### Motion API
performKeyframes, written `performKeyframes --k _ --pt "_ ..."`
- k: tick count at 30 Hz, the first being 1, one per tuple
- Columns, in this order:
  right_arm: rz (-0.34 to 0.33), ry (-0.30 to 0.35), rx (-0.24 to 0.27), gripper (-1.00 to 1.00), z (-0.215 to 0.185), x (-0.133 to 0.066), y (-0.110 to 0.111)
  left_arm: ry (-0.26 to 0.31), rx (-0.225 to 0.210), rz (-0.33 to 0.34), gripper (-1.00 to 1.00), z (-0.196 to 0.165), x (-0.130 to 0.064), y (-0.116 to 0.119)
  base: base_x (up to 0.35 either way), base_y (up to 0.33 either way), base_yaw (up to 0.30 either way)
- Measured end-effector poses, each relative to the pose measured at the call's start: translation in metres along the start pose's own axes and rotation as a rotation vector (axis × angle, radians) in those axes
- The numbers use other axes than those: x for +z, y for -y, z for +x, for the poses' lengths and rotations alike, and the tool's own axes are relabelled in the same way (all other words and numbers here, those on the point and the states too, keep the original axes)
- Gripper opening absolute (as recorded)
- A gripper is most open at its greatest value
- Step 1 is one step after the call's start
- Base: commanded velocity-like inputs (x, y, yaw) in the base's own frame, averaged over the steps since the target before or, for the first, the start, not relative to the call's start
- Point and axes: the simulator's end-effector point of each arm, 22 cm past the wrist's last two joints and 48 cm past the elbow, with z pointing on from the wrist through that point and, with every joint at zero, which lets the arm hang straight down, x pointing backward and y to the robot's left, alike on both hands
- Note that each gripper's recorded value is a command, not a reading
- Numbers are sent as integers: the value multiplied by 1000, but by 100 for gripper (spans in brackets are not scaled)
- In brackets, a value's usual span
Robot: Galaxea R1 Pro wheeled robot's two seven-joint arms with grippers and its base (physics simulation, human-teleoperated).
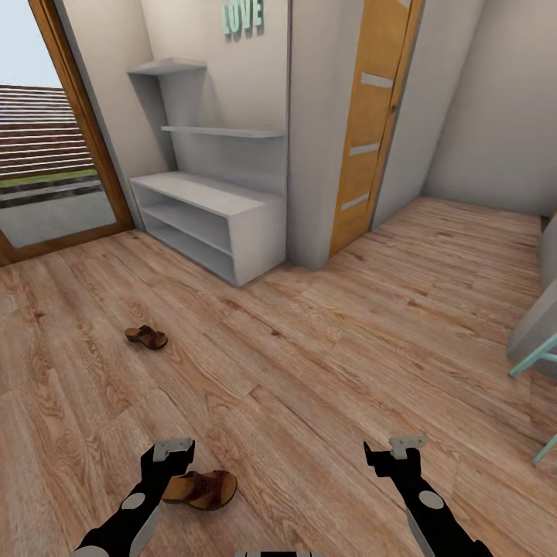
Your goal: Pick up the two gym shoes and the two sandals from the corridor floor and place them onto the hallstand (shoe rack) in the corridor, making sure they are on the rack and not on the floor. Arrange them so the two gym shoes are next to each other and the two sandals are next to each other.
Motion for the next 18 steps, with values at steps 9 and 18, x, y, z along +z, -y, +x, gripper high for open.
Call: performKeyframes --k 9,18 --pt "3 4 3 100 -1 0 1 -2 0 0 100 1 0 0 34 116 0" --pt "4 4 4 100 -1 0 2 -1 0 0 100 0 0 0 60 230 -23"
